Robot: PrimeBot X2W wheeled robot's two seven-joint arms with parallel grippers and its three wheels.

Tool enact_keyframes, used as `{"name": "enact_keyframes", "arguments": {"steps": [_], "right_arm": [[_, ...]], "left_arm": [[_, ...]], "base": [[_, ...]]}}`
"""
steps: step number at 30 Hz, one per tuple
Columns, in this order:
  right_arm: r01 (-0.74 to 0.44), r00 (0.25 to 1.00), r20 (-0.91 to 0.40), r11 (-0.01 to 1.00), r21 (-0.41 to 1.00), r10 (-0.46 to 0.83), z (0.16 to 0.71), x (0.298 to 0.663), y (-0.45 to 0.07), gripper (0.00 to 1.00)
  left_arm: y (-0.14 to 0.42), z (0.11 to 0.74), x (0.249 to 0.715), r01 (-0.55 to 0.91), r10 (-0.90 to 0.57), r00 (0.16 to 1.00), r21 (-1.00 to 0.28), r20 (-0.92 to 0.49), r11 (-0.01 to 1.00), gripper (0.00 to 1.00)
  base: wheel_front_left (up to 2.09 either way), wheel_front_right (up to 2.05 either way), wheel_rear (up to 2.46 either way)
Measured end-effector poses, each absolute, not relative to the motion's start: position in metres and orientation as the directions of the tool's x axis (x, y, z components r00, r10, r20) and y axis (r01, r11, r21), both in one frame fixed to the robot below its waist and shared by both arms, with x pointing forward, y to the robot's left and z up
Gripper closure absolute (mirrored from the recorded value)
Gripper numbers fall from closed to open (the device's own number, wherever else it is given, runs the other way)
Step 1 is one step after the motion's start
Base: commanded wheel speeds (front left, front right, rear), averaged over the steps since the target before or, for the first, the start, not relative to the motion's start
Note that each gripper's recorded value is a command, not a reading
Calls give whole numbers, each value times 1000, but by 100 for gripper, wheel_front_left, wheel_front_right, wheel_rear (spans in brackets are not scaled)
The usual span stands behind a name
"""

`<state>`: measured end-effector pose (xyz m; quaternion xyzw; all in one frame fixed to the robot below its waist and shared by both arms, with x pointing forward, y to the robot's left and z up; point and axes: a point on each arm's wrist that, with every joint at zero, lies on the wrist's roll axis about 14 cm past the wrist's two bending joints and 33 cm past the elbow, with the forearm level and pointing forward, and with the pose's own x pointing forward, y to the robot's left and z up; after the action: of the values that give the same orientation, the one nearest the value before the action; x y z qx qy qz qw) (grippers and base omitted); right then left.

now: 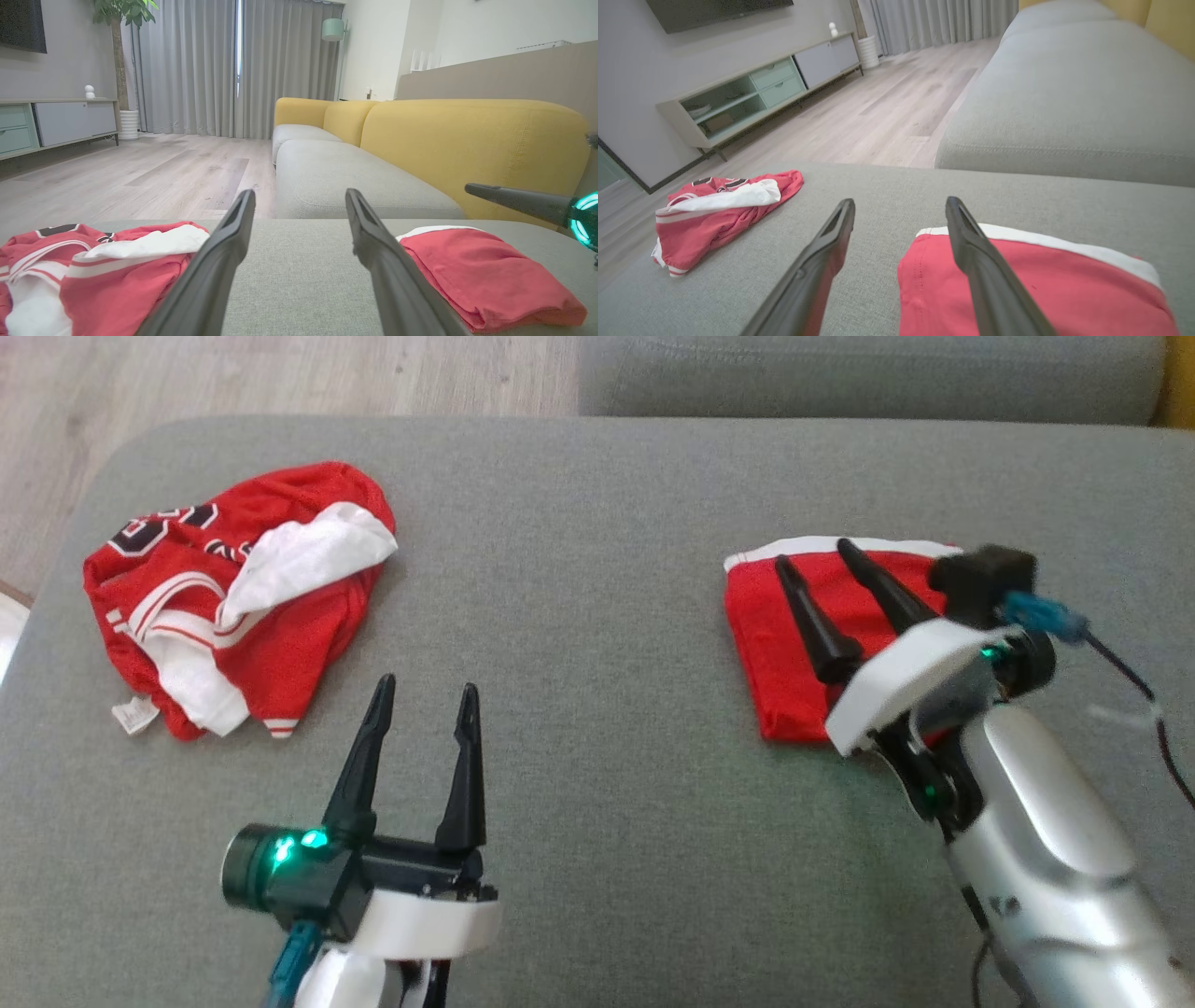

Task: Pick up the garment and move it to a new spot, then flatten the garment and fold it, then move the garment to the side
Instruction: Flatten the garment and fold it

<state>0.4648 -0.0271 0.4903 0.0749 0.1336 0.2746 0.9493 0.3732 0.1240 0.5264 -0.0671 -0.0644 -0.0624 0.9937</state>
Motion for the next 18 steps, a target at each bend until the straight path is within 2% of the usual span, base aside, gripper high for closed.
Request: {"name": "enact_keyframes", "arguments": {"steps": [5,9,13,18], "right_arm": [[-470,870,-80,867,167,487,505,450,-56,0],[-431,901,-1,892,137,435,505,423,-80,0],[-384,922,7,917,109,386,494,393,-99,0],[-302,952,-2,943,142,305,484,366,-116,0]], "left_arm": [[131,525,359,95,-78,988,-130,131,987,0],[139,524,344,63,-46,991,-134,126,989,0],[144,519,328,37,-23,993,-115,115,993,0],[145,513,313,34,-24,995,-97,99,995,0]], "base": [[0,0,0],[0,0,0],[0,0,0],[0,0,0]]}}
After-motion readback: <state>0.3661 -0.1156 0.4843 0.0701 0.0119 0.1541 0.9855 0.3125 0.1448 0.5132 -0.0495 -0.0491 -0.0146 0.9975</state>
